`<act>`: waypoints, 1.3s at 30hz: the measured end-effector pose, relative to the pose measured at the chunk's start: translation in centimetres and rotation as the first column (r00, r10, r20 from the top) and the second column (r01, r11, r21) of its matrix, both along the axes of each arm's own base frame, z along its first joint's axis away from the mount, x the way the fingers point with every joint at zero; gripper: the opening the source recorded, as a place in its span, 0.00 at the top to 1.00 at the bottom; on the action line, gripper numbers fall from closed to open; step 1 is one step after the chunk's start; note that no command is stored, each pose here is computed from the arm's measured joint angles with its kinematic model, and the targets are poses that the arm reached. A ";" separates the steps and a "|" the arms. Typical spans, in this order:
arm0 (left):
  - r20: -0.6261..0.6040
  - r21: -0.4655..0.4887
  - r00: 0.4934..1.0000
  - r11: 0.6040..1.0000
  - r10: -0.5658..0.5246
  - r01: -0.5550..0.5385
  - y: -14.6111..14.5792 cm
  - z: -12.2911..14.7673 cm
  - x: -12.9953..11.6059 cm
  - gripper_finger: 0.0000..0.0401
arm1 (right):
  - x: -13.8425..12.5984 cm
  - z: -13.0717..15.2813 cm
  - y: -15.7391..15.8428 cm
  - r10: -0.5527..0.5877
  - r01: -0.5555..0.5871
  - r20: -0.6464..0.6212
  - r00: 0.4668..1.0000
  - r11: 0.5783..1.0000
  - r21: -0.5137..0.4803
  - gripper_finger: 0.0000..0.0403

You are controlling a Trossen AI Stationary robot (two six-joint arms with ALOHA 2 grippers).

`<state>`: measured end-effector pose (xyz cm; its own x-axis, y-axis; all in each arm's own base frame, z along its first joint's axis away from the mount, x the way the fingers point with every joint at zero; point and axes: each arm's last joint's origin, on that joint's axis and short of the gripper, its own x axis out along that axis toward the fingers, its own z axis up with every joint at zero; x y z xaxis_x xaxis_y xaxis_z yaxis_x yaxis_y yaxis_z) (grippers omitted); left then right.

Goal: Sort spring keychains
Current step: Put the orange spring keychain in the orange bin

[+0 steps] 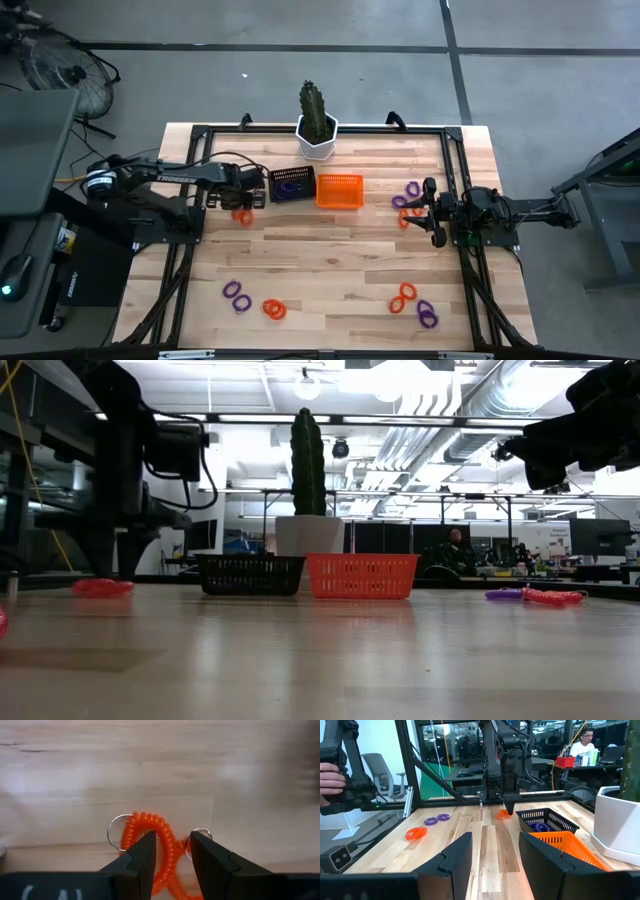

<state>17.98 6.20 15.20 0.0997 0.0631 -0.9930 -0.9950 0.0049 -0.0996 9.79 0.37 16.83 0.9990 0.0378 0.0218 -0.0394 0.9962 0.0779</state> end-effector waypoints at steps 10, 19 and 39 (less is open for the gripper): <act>-0.010 -0.015 1.000 1.000 0.007 -0.007 0.6 -1.0 0.6 0.70 | 0.0 0.0 0.0 0.000 0.000 0.000 1.000 1.000 0.000 0.61; -0.030 0.007 0.999 0.999 -0.037 0.037 0.6 -1.0 0.6 0.70 | 0.0 0.0 0.0 0.000 0.000 0.000 1.000 1.000 0.000 0.61; 0.049 0.073 0.994 0.992 0.102 -0.105 1.0 -0.7 1.0 0.70 | 0.0 0.0 0.0 0.001 -0.001 0.000 1.000 1.000 0.000 0.61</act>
